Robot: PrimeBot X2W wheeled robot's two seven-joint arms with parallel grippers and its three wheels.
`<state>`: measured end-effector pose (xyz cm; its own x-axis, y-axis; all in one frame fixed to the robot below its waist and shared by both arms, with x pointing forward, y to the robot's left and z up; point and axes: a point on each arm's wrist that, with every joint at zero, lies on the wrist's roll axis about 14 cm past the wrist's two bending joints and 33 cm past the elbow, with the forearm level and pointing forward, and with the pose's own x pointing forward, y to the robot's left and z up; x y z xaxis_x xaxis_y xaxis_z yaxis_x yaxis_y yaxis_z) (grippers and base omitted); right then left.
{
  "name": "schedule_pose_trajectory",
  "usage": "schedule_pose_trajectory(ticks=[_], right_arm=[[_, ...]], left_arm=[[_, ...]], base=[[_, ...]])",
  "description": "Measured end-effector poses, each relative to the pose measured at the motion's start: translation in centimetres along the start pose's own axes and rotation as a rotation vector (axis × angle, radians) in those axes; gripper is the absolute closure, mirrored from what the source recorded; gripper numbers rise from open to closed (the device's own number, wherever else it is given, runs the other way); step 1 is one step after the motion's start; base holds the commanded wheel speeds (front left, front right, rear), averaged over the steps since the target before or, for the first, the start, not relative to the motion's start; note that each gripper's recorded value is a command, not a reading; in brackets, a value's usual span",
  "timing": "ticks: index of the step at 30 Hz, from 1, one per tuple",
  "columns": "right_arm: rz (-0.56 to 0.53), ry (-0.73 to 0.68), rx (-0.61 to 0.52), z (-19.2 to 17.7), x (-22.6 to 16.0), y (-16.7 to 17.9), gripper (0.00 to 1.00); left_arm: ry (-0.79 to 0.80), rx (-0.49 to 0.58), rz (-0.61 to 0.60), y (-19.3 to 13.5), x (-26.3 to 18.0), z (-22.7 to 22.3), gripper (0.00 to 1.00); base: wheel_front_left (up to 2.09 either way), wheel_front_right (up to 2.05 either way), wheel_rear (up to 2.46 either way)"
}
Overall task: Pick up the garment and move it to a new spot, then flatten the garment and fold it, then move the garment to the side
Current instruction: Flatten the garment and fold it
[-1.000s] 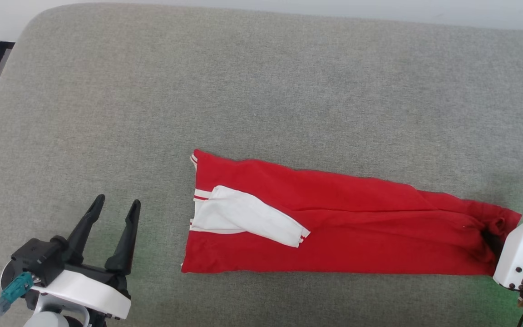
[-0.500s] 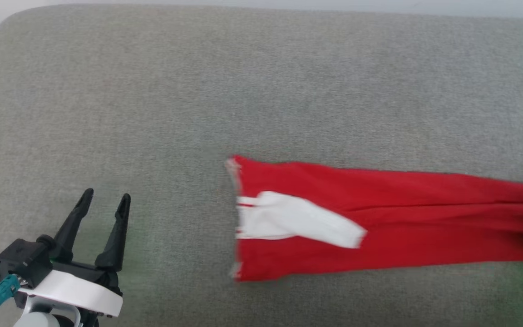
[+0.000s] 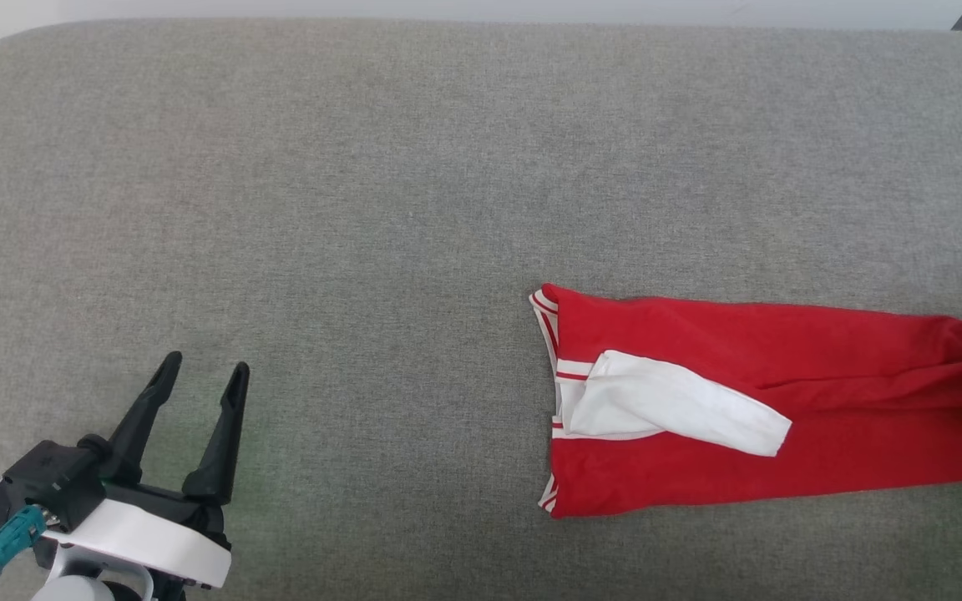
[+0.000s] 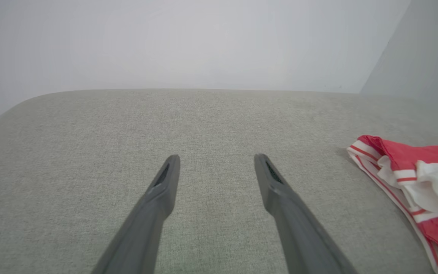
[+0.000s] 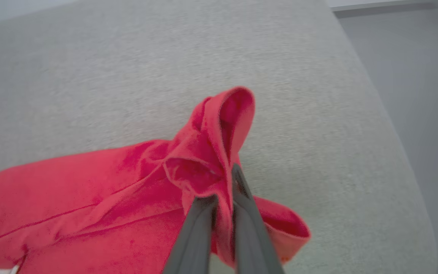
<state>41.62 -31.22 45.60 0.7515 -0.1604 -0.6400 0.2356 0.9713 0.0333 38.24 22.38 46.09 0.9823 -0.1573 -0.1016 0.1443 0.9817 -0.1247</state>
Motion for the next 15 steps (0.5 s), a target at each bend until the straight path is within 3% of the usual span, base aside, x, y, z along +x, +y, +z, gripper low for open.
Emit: schedule_pose_trajectory(ticks=[15], right_arm=[[0.591,0.091,-0.363,-4.4,-3.0,22.4,1.00]], left_arm=[[-0.002,-0.020,0.007,-0.2,0.3,-0.1,0.00]], base=[[0.00,0.00,0.00]])
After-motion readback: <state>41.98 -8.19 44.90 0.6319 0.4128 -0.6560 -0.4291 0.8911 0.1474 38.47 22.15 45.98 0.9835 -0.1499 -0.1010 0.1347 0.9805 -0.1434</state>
